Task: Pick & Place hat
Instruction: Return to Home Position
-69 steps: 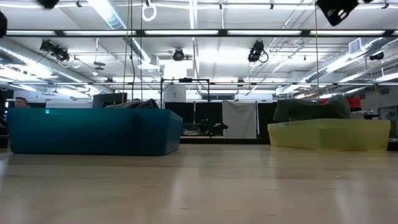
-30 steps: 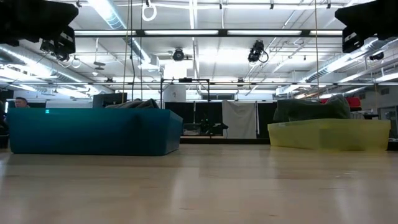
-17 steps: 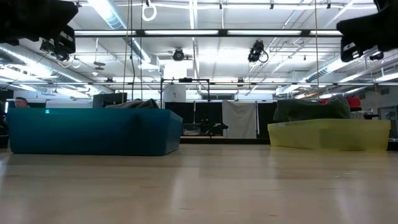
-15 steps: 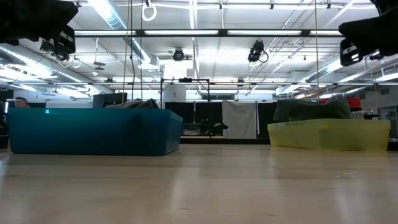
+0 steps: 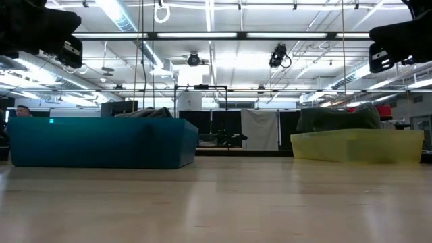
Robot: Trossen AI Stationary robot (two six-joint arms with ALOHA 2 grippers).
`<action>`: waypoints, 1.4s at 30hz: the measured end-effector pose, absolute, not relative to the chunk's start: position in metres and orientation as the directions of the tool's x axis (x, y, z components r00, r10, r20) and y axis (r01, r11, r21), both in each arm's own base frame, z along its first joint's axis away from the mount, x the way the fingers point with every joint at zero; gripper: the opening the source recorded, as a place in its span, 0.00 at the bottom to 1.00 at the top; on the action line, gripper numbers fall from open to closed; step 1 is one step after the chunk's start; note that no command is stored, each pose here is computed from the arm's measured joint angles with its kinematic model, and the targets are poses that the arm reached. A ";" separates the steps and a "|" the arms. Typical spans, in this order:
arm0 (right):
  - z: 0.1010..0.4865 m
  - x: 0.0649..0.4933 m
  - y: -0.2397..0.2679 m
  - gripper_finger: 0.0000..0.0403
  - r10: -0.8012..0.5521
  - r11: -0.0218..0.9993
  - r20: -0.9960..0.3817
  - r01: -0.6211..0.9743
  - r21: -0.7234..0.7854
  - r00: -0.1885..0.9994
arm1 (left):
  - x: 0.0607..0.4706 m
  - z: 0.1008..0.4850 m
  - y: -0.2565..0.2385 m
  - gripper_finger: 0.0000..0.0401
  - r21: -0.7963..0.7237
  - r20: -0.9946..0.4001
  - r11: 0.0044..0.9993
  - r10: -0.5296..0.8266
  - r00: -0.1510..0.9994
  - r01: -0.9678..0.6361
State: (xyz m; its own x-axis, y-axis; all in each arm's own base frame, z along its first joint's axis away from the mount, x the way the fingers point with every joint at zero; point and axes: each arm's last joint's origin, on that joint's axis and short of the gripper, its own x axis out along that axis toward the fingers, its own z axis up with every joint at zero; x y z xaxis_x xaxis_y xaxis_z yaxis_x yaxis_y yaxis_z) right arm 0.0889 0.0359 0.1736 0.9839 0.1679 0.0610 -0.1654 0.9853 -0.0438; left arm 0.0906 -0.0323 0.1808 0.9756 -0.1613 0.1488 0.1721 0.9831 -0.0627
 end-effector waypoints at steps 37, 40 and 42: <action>0.174 0.089 0.036 0.04 0.168 0.985 0.061 -0.166 -0.043 0.984 | 0.091 0.180 -0.032 0.09 -0.129 0.143 0.975 -0.161 0.976 0.180; 0.174 0.089 0.036 0.04 0.169 0.985 0.061 -0.166 -0.043 0.984 | 0.091 0.180 -0.032 0.09 -0.128 0.143 0.975 -0.161 0.976 0.180; 0.174 0.089 0.036 0.04 0.169 0.985 0.061 -0.166 -0.043 0.984 | 0.091 0.180 -0.032 0.09 -0.129 0.143 0.975 -0.161 0.976 0.180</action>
